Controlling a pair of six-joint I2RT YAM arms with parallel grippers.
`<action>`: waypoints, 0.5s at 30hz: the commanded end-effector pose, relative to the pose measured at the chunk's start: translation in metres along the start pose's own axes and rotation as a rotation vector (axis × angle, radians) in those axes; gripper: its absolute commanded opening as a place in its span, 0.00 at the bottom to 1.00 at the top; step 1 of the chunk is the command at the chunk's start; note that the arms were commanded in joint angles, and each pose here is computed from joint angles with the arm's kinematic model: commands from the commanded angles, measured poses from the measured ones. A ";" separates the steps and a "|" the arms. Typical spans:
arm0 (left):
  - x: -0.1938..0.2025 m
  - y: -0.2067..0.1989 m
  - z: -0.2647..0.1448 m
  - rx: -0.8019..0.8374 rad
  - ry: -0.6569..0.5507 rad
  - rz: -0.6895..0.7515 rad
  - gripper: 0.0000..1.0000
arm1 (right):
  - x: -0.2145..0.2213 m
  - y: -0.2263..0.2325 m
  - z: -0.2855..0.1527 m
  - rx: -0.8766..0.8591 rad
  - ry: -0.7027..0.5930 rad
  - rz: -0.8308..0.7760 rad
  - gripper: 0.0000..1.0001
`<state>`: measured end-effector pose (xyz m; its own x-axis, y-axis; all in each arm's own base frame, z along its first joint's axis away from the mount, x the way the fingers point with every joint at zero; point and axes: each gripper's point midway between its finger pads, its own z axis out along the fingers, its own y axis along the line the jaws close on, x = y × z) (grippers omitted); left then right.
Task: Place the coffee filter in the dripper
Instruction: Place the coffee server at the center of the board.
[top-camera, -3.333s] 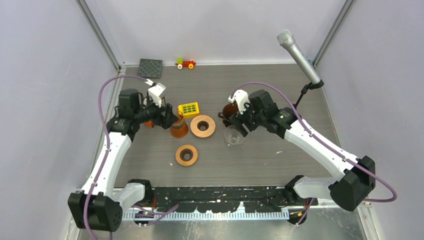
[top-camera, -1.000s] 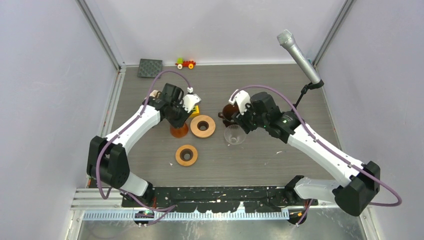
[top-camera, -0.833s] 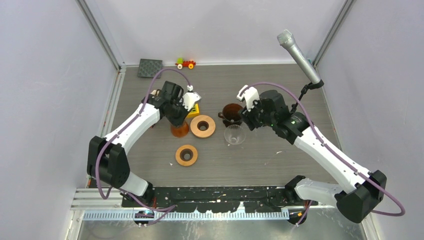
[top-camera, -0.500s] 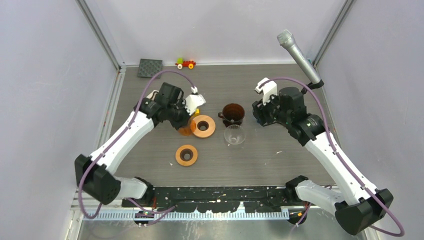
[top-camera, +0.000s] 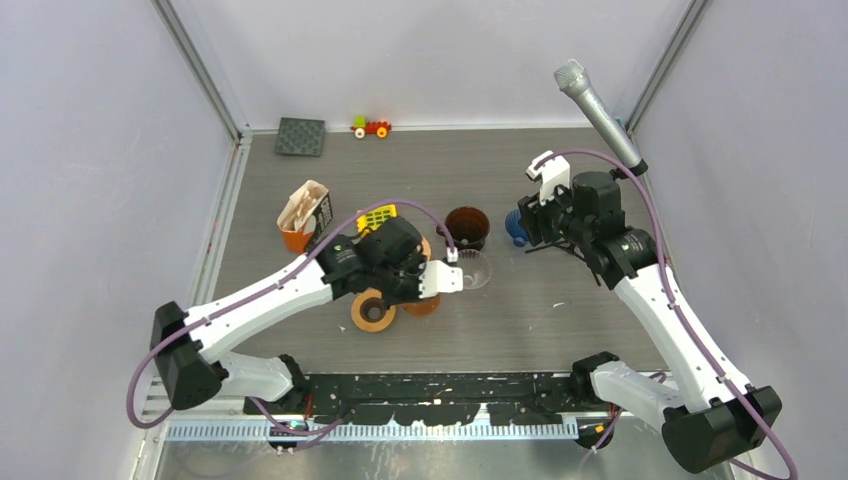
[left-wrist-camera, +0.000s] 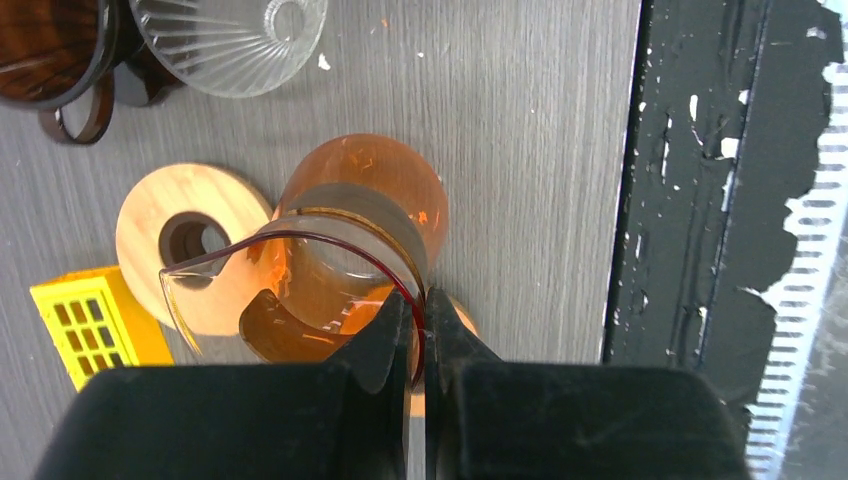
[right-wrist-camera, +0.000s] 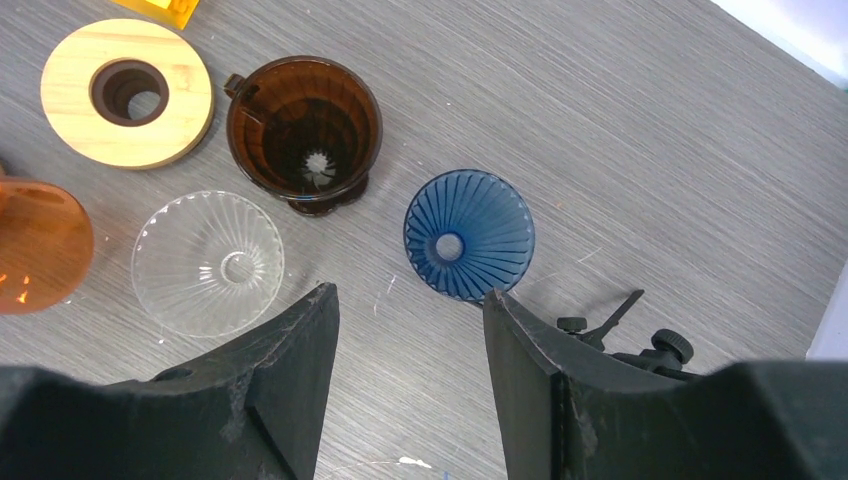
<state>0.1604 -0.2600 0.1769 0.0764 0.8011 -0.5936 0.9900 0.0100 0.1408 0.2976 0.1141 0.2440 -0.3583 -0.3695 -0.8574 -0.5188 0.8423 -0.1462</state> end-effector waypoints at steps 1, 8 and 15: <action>-0.018 0.012 0.024 -0.049 -0.003 0.086 0.00 | -0.007 -0.007 -0.001 0.010 -0.039 0.021 0.60; -0.018 -0.010 0.047 0.043 0.032 0.096 0.00 | -0.002 -0.011 0.001 0.012 -0.024 0.033 0.60; -0.018 -0.014 0.054 0.066 0.027 0.075 0.07 | 0.002 -0.011 0.005 0.006 -0.009 0.037 0.60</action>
<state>0.1467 -0.2919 0.1325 0.1306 0.8513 -0.5082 0.9905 -0.0902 0.1034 0.3011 0.1039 0.2363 -0.3893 -0.3512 -0.8515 -0.5016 0.8562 -0.1238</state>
